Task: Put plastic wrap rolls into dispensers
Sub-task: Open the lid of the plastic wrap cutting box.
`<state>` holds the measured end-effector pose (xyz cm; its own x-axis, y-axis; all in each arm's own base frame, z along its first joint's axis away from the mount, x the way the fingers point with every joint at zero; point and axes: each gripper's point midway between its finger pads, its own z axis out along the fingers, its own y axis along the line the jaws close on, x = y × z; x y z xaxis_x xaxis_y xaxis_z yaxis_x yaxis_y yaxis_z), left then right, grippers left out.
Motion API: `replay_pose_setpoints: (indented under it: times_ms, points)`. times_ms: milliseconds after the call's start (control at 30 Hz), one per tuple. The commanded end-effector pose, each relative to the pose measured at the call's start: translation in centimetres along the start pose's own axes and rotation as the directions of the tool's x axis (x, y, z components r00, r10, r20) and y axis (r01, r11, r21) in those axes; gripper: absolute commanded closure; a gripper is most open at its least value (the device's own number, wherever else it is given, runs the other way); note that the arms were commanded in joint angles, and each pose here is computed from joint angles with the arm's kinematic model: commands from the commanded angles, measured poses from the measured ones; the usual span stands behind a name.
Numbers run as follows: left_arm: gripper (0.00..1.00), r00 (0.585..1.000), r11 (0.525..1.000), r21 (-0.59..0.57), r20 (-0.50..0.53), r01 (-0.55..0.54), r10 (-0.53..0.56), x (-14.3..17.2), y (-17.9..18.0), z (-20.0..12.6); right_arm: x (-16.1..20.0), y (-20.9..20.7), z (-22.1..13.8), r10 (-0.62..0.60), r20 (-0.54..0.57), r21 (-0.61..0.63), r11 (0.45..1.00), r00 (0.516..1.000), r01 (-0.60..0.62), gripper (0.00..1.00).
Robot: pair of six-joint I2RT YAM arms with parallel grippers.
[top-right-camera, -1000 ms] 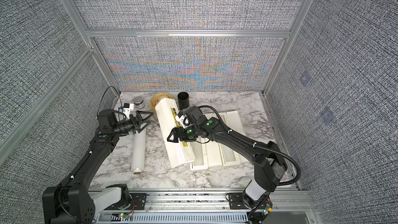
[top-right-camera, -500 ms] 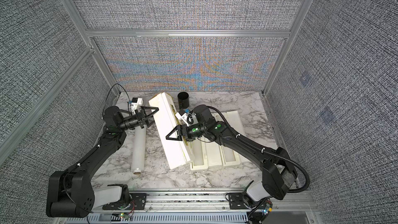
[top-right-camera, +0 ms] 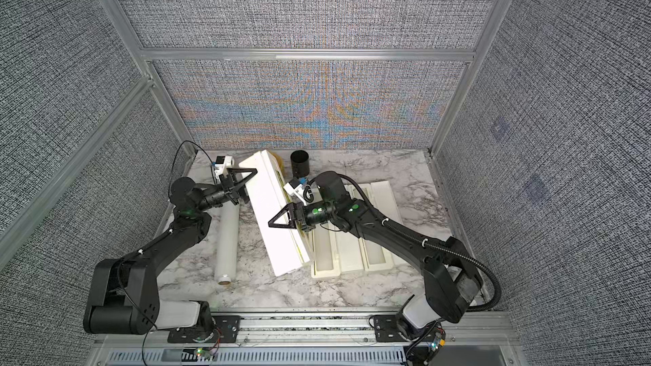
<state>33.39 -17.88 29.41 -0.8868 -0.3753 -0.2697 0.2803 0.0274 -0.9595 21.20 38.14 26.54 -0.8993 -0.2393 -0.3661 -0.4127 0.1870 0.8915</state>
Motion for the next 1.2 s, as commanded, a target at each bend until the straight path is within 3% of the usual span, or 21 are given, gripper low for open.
replay_pose_setpoints:
  times_ms: [0, 167, 333, 633, 800, 967, 1167]
  points:
    - [0.12, 0.999, 0.999, 0.012, -0.019, -0.043, 0.043, 0.4, -0.6, 0.0, -0.3, -1.0, 0.1, 0.004, 0.014, 0.058, 0.998, 1.000, -0.005, 0.19]
    - [0.20, 0.999, 1.000, -0.005, -0.029, -0.020, 0.020, 0.5, 0.2, 0.0, -0.3, -1.6, 0.3, 0.000, 0.002, 0.090, 0.996, 1.000, -0.001, 0.16]
    - [0.21, 0.998, 1.000, -0.001, -0.065, -0.018, 0.018, 1.2, 0.2, 0.0, -0.8, -1.4, 0.2, -0.024, -0.001, 0.073, 0.997, 1.000, 0.024, 0.01]
    - [0.20, 0.992, 1.000, 0.014, -0.128, -0.022, 0.023, 3.2, 0.4, -0.2, -3.1, 0.6, 0.4, -0.050, 0.013, -0.042, 0.998, 0.999, 0.050, 0.01]
    - [0.20, 0.992, 0.999, 0.039, -0.121, -0.026, 0.030, 3.3, 0.2, -0.3, -3.1, 0.6, 0.3, -0.020, 0.043, -0.102, 0.995, 0.999, 0.024, 0.09]
    - [0.20, 0.993, 0.993, 0.117, -0.111, -0.026, 0.039, 2.5, -1.1, -0.1, -3.1, 0.0, -0.9, 0.029, 0.096, -0.117, 0.993, 0.995, -0.018, 0.11]
    - [0.20, 0.993, 0.992, 0.122, -0.113, -0.022, 0.036, 2.1, -0.9, 0.1, -3.5, -1.1, -2.0, 0.062, 0.153, -0.100, 0.994, 0.986, -0.047, 0.13]
